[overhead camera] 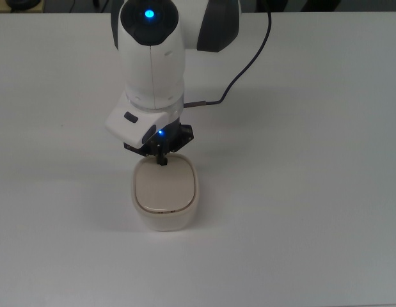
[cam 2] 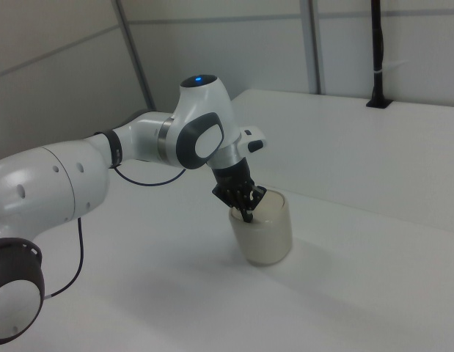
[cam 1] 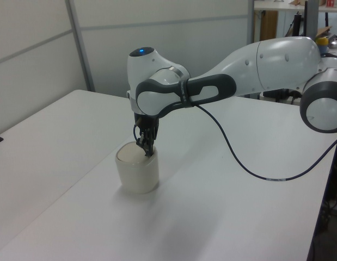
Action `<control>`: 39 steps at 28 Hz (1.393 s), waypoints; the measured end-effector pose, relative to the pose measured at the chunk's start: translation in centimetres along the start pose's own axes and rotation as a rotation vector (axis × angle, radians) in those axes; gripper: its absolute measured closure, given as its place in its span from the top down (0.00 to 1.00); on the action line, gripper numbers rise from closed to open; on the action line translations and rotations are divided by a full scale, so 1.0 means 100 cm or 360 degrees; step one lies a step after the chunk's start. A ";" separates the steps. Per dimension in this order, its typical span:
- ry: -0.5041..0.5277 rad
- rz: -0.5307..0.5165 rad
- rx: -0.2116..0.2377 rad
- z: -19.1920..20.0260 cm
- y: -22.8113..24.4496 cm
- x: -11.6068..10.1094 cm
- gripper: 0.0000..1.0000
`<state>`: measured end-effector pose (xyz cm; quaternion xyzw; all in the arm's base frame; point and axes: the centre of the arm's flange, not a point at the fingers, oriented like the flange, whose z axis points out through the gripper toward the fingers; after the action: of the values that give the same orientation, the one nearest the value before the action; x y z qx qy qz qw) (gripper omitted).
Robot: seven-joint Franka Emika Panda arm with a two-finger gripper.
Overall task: Open the trash can
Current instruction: 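Press down on the lid button with the gripper fingertips, then lift the gripper up away from the popped-open lid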
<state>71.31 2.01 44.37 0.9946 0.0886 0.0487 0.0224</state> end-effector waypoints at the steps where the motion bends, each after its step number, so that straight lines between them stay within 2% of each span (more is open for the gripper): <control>1: 0.0003 -0.0001 -0.0001 0.000 0.000 0.000 0.01; 10: 0.0018 0.0000 -0.0004 -0.004 0.000 0.000 0.01; 20: 0.0042 -0.0010 -0.0009 -0.035 0.003 -0.006 0.01; 31: 0.0041 0.0011 -0.0019 -0.097 0.011 -0.027 0.01; 39: -0.0015 0.0041 -0.0019 -0.141 0.019 -0.052 0.01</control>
<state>65.16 -0.29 58.00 0.9957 0.0754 0.0449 0.0282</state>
